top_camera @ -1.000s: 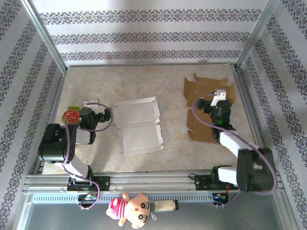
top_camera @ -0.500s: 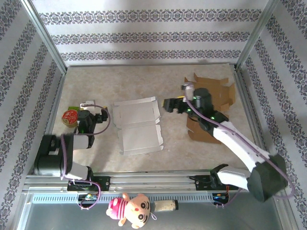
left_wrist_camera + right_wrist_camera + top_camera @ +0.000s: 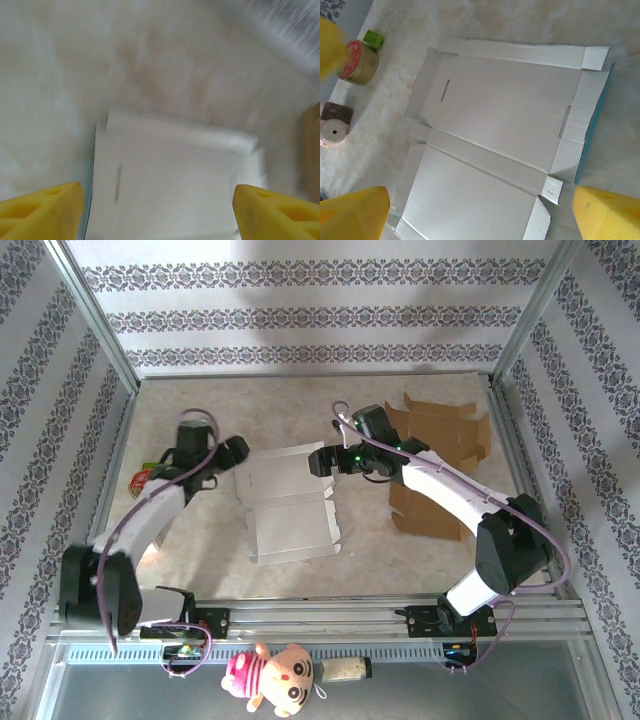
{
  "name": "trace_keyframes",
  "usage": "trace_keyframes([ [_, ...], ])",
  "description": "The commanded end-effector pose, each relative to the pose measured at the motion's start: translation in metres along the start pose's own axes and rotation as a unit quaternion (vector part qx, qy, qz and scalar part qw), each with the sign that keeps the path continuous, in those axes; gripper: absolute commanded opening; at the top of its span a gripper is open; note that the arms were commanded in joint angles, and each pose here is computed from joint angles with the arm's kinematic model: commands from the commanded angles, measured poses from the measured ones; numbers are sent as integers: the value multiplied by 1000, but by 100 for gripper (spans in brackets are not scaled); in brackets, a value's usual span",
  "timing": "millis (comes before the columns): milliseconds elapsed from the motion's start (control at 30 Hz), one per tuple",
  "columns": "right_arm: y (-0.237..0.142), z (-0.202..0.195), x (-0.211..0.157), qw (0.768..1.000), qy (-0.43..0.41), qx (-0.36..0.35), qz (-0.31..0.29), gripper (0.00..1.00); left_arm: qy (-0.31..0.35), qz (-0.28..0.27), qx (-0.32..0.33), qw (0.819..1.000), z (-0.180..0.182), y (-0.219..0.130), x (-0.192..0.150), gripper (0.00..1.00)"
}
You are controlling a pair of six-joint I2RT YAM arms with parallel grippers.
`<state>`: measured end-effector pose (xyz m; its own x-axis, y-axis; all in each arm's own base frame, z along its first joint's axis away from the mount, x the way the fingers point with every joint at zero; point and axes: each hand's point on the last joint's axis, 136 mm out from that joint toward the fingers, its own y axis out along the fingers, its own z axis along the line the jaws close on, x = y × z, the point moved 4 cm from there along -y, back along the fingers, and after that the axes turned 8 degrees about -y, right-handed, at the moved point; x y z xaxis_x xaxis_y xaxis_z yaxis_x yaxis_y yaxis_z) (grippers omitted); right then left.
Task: Fold the paper box
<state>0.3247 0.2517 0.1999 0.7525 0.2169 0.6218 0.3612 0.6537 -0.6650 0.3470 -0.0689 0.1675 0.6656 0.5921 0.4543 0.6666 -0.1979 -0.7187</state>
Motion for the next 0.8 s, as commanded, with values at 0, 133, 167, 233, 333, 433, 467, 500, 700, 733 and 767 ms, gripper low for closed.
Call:
trace_keyframes([
  [0,-5,2,4,1000,-10,14,13,94,22,99,145,984,38,17,-36,81],
  [133,-10,-1,-1,1000,-16,11,15,94,47,120,197,972,55,44,-40,80],
  [167,-11,-2,-2,1000,-16,9,15,94,49,126,187,973,53,51,-41,77],
  [233,-12,-4,-4,1000,-15,6,17,94,51,142,169,974,49,63,-45,68],
  [333,-14,-9,-1,1000,-13,-5,11,94,63,153,153,974,44,75,-45,34],
  [433,-21,-15,11,1000,-27,-14,-3,94,94,151,131,975,36,80,-40,1],
  [467,-25,-20,19,999,-39,-20,-12,94,115,151,106,976,30,82,-39,0],
  [500,-28,-25,27,998,-54,-28,-22,92,138,150,69,977,19,84,-38,0],
  [700,-53,-42,86,965,-246,-16,-86,87,302,30,-193,933,-47,70,-33,0],
  [733,-54,-42,92,953,-290,-10,-91,88,327,-1,-232,916,-56,65,-33,0],
  [767,-54,-42,94,938,-335,-1,-89,89,346,-26,-259,901,-61,61,-33,0],
])
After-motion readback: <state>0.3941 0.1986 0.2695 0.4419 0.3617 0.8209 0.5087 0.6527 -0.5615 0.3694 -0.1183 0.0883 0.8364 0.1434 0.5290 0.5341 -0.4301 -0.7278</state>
